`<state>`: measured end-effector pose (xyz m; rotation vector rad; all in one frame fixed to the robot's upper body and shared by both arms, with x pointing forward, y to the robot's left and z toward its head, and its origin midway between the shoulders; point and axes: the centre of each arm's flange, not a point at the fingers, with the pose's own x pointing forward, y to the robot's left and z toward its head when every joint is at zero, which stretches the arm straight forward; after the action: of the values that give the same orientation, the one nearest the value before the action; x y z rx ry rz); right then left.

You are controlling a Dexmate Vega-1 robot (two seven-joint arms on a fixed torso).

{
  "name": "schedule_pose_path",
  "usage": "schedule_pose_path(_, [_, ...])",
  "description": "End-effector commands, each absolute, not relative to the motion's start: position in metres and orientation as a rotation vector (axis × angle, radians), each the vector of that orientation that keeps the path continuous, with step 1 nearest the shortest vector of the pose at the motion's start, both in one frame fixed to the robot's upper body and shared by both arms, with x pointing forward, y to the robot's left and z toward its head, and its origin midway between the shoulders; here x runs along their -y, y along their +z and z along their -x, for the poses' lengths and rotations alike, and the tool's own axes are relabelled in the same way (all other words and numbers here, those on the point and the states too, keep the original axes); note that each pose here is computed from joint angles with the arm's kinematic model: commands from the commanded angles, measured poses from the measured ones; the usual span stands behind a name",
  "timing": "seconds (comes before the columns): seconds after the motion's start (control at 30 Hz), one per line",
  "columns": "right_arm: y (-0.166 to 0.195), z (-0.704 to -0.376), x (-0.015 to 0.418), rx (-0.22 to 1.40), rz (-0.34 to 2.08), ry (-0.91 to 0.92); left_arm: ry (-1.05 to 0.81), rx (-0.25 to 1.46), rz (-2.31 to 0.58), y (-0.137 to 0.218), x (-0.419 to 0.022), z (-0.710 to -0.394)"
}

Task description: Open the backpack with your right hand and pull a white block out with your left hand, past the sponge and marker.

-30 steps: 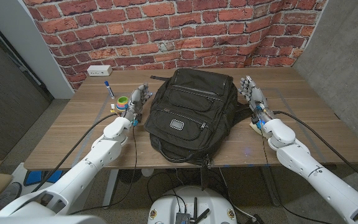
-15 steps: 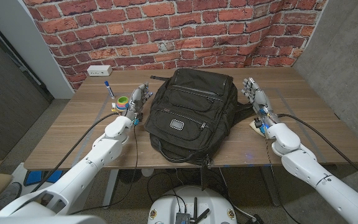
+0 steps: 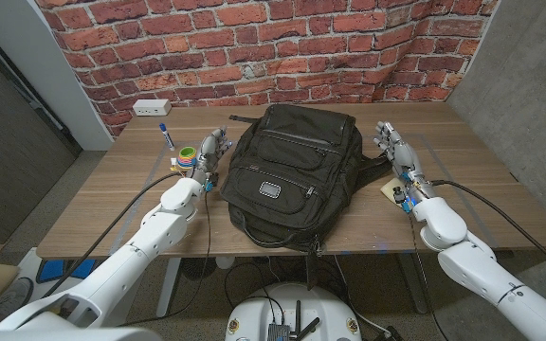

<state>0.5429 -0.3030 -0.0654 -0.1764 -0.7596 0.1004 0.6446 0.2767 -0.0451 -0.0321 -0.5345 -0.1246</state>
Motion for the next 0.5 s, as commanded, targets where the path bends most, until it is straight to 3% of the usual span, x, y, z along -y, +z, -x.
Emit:
schedule_pose_path(0.03, [-0.07, -0.513, 0.297, 0.81, 0.24, 0.075, -0.116, 0.531, 0.034, -0.047, -0.277, -0.643])
schedule_pose_path(0.5, [-0.076, -0.486, 0.282, 0.873, 0.367, 0.051, -0.11, 0.527, 0.034, -0.047, -0.28, -0.64])
